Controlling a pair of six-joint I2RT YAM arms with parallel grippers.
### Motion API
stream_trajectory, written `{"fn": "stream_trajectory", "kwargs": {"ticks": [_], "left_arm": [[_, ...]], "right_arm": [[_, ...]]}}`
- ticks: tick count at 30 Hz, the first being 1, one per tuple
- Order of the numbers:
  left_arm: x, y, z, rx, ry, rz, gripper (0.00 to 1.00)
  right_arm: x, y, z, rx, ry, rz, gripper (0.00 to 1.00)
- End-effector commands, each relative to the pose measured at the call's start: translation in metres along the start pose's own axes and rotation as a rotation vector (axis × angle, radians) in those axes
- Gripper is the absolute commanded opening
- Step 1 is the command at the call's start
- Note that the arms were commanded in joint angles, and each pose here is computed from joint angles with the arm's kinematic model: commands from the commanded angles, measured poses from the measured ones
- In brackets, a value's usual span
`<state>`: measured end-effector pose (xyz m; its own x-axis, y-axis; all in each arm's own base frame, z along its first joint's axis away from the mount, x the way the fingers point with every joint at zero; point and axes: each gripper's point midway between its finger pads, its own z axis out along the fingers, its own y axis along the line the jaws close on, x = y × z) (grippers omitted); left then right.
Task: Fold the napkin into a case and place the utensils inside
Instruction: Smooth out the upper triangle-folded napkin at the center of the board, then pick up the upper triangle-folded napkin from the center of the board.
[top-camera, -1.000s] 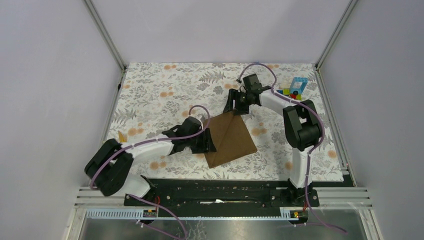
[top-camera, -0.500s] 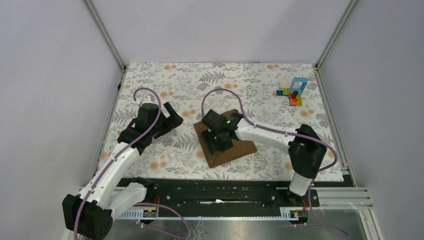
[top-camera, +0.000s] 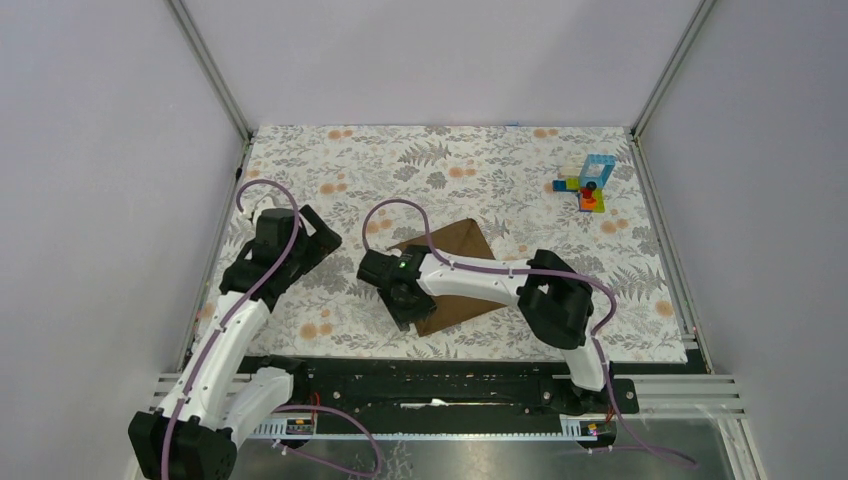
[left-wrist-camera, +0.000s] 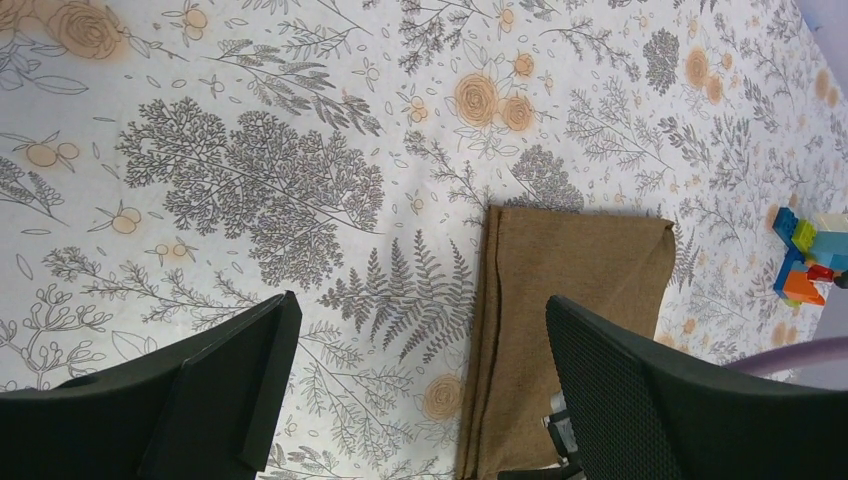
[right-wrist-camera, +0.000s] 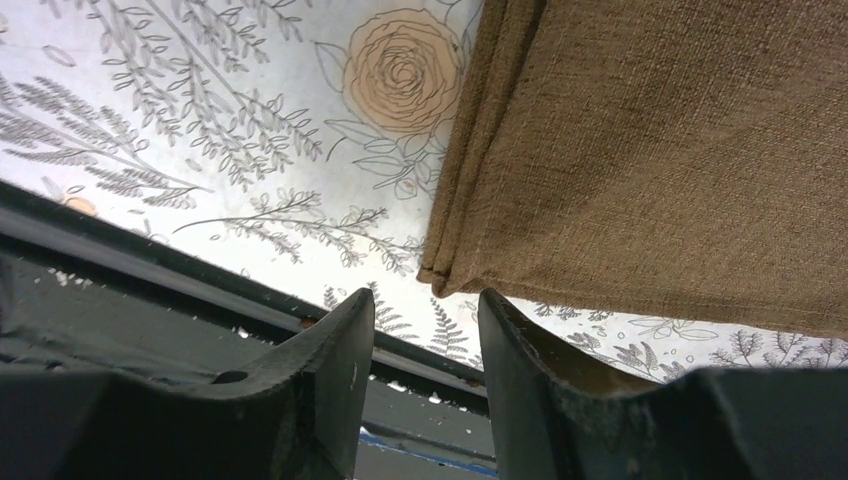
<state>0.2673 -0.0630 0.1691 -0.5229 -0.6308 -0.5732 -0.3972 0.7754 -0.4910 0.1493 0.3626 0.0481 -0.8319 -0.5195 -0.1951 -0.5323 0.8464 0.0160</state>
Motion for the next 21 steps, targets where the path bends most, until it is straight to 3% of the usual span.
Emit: {"fn": "stream_trajectory", "kwargs": {"ticks": [1,15,21], "left_arm": [[-0.006,0.002,-0.004,0.017,-0.038,-0.025,0.99],[-0.005,0.002,-0.004,0.025,-0.037,-0.021,0.99],[-0.005,0.003,-0.005,0.027,-0.036,-0.018,0.99]], "right_arm": [[-0.005,-0.007,0.000,0.057,-0.010,0.006,0.49],[-0.004,-0.007,0.019,0.069,-0.001,-0.030,0.39],[0.002,-0.010,0.028,0.078,0.012,-0.038,0.43]]}}
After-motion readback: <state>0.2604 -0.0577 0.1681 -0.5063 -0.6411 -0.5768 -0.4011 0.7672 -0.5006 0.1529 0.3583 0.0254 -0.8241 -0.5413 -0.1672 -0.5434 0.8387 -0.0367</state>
